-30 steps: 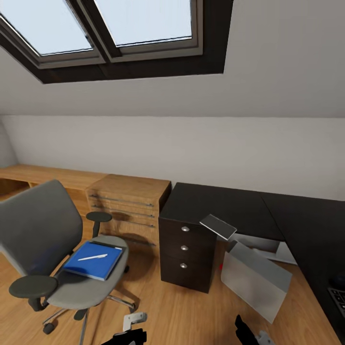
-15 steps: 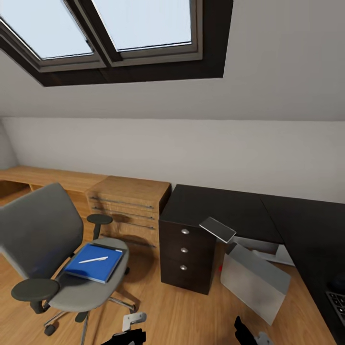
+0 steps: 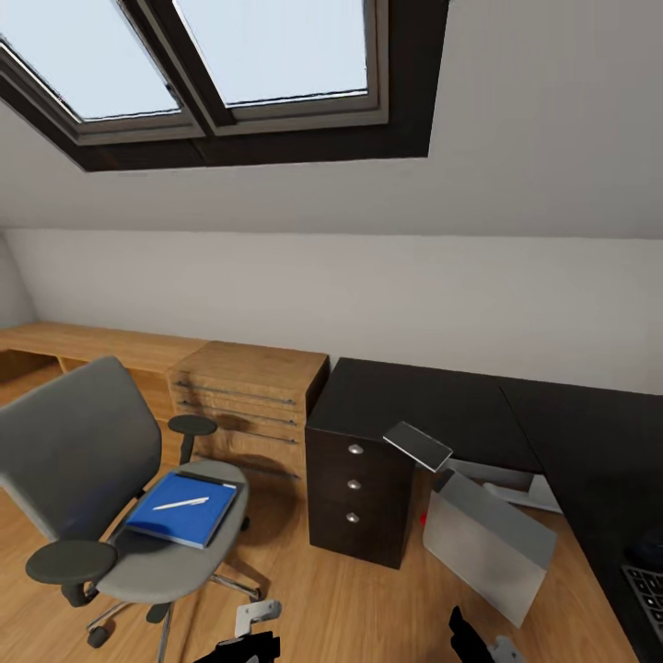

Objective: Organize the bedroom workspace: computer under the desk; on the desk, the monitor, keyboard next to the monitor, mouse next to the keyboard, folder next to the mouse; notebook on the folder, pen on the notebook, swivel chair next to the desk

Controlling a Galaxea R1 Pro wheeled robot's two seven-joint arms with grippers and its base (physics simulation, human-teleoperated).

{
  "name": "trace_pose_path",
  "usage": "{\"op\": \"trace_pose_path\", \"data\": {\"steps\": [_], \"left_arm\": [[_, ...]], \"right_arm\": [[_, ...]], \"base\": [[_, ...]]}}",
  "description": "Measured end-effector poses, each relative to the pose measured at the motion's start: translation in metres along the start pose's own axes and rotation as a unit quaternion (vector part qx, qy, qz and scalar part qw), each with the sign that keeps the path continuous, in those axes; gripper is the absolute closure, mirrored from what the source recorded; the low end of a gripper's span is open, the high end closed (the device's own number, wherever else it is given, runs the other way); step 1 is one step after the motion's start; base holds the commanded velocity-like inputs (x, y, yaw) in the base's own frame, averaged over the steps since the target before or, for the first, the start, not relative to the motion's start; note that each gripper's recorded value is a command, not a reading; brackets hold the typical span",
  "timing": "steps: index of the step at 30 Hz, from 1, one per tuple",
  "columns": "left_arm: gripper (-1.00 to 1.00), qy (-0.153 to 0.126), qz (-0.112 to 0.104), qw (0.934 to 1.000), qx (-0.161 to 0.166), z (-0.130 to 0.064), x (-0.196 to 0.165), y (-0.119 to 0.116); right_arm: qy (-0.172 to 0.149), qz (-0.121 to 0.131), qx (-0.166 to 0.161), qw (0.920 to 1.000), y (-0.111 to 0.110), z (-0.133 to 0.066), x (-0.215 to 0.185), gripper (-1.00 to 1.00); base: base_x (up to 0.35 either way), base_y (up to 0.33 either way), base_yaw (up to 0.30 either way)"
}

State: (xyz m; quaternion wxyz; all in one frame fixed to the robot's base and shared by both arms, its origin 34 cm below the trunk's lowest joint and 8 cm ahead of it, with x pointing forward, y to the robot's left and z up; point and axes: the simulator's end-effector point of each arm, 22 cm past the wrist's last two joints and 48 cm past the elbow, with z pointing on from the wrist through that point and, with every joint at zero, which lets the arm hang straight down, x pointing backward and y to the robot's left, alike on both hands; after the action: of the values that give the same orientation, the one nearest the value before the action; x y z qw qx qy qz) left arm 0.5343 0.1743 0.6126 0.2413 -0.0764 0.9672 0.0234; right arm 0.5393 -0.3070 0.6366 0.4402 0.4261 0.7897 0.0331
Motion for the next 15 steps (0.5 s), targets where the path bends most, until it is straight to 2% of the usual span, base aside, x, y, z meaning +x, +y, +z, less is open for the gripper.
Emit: {"op": "trace_pose_path", "data": {"steps": [10,15], "left_arm": [[-1.00,0.001,0.000,1.0000,0.000,-0.013,-0.004,0.000],[-1.00,0.002,0.000,1.0000,0.000,-0.019,-0.006,0.000]], "right_arm": [[0.004,0.000,-0.004,1.0000,0.011,-0.011,-0.003,-1.00],[0.002,-0.031,-0.024,0.9992,0.024,-0.017,-0.006,-1.00]], "base": [[0.000,0.000,0.040],[0.000,0.000,0.012]]}}
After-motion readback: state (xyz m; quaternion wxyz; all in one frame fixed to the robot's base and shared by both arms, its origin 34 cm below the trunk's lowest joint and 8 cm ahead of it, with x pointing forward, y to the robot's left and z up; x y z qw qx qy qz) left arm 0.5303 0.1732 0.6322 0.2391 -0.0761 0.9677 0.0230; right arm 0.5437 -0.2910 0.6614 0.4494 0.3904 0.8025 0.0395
